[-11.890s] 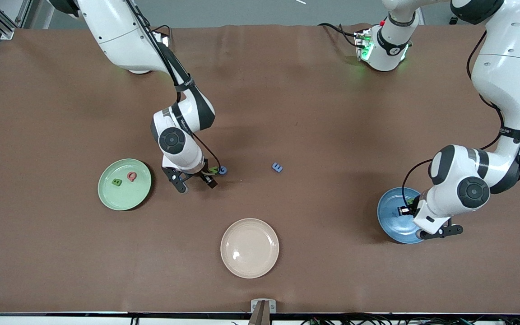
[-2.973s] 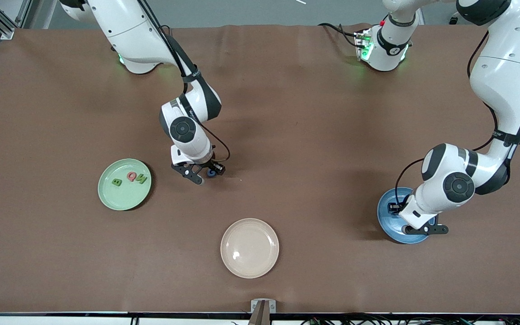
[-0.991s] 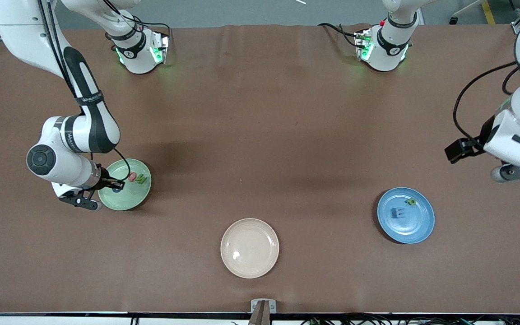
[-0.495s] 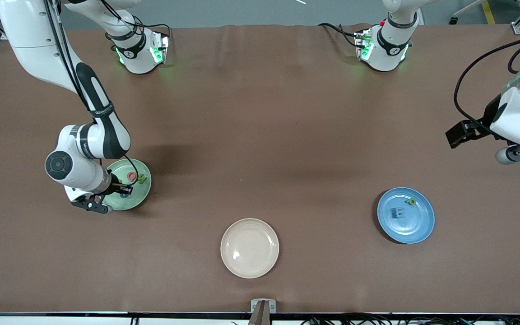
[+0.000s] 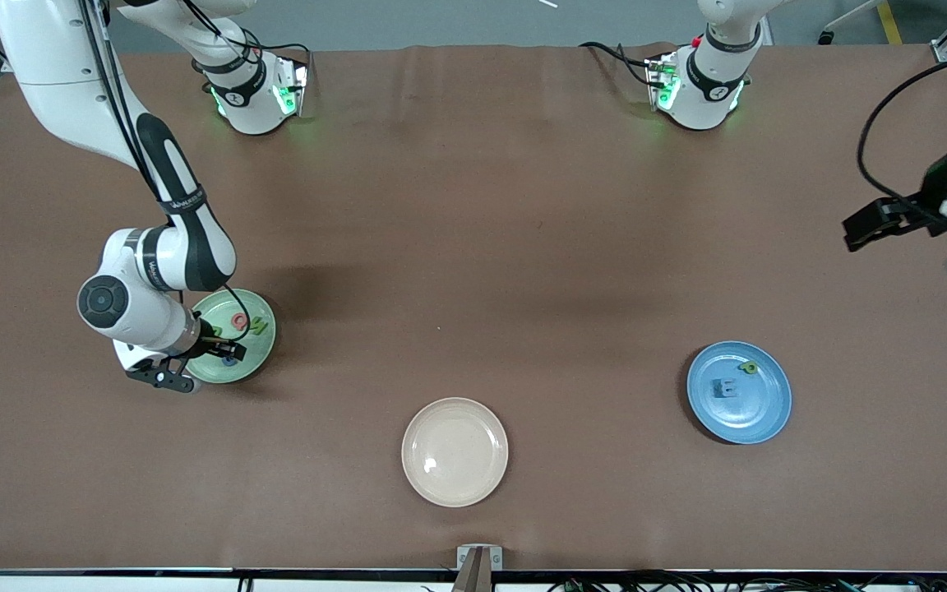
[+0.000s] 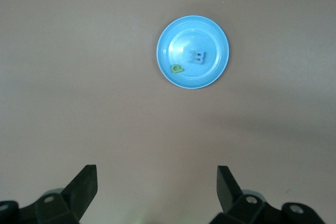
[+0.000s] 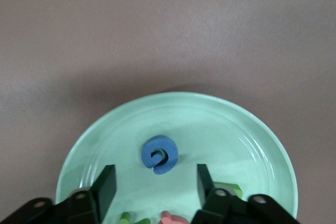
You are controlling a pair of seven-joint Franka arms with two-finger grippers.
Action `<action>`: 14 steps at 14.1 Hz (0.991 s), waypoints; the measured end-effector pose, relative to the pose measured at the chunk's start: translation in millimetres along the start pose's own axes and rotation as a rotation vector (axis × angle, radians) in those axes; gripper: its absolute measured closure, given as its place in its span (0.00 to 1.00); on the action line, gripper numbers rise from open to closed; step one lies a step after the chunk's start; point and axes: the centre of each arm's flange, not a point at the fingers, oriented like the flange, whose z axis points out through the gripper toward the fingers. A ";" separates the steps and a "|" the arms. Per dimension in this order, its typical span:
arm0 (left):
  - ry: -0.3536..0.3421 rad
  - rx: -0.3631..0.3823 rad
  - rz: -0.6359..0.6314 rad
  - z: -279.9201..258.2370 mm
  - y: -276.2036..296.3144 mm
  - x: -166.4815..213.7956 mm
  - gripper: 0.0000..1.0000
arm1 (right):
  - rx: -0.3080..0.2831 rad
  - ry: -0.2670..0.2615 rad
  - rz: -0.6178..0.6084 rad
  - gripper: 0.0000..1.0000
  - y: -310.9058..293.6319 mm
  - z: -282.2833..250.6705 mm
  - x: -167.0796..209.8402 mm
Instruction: Sort upper and lower case letters into plates
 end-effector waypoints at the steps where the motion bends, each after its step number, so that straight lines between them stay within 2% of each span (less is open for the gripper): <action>1: -0.003 -0.007 0.001 0.2 -10.2 1.2 0.00 | -0.004 -0.011 -0.009 0.11 -1.5 -4.7 2.1; 2: -0.008 -0.008 -0.003 1.2 -16.0 1.5 0.00 | -0.012 -0.030 -0.032 0.02 -2.5 -12.1 4.6; 3: -0.015 -0.007 -0.001 2.1 -14.2 -1.0 0.00 | -0.018 -0.058 -0.057 0.00 -2.6 -24.0 7.4; 6: -0.040 -0.076 -0.003 2.0 0.6 -24.0 0.00 | -0.017 -0.121 -0.133 0.00 20.9 -92.5 20.0; 10: -0.030 -0.057 0.014 1.2 16.6 -65.8 0.00 | -0.005 -0.219 -0.149 0.00 61.3 -213.9 24.6; 12: -0.026 -0.051 0.032 3.6 25.4 -78.3 0.00 | -0.002 -0.221 -0.145 0.00 67.5 -254.0 26.0; 14: -0.016 -0.052 0.058 5.8 37.5 -86.3 0.00 | 0.001 -0.180 -0.150 0.00 64.9 -276.6 31.1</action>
